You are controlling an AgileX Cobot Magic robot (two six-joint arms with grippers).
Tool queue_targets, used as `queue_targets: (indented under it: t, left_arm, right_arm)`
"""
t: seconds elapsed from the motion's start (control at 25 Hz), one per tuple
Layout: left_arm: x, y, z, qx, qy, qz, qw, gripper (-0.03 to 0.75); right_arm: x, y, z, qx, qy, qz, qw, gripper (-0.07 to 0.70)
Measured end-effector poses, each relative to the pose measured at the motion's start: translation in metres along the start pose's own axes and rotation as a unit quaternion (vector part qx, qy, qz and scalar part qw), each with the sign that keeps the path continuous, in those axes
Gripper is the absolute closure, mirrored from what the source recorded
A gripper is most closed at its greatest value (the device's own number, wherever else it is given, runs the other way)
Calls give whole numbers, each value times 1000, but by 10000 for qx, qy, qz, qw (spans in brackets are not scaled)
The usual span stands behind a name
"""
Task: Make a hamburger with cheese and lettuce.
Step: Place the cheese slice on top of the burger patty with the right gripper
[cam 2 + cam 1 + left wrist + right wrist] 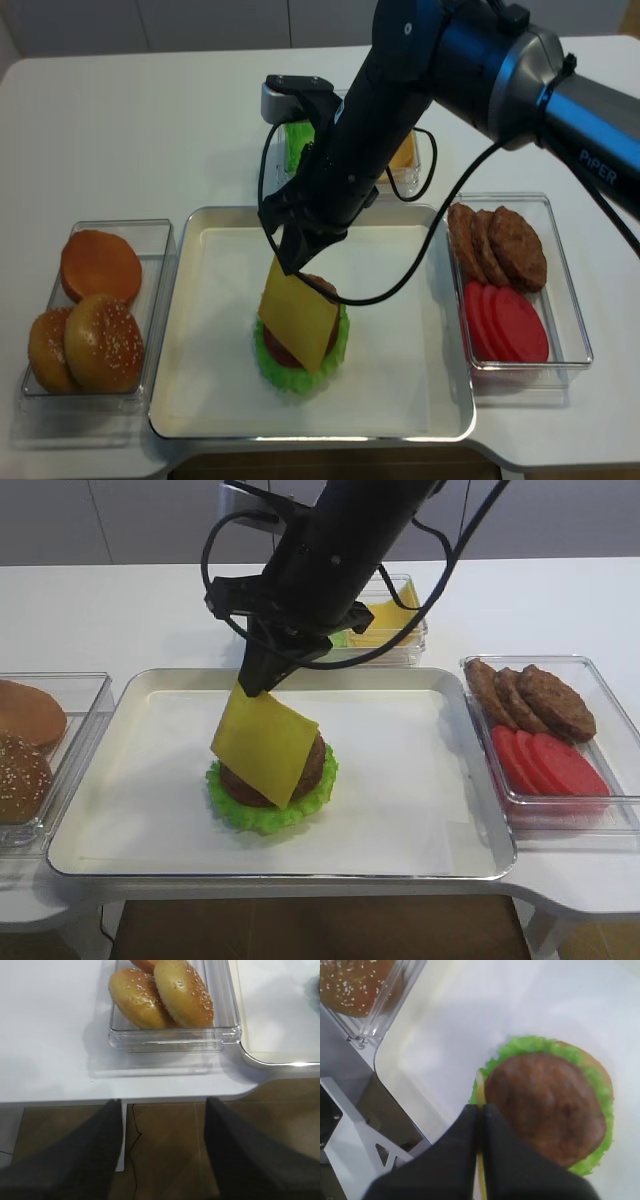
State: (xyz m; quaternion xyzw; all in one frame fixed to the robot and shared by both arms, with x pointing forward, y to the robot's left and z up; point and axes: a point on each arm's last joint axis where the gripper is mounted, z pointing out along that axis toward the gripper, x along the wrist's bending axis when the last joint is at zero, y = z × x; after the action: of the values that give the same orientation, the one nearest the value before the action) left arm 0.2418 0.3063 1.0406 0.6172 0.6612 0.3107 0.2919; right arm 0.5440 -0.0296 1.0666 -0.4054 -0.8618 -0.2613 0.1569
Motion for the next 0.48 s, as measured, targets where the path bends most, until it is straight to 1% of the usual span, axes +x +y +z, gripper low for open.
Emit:
queue_targets:
  t: [0.12, 0.36, 0.48]
  left_arm:
    - [0, 0, 0, 0, 0, 0, 10000, 324]
    - [0, 0, 0, 0, 0, 0, 10000, 324]
    - [0, 0, 0, 0, 0, 0, 10000, 324]
  right_arm:
    - [-1, 1, 2, -28, -23, -14, 10000, 604]
    - [-8, 1, 11, 90, -58, 24, 9999, 604]
    - [-9, 1, 12, 96, -122, -11, 9999, 604]
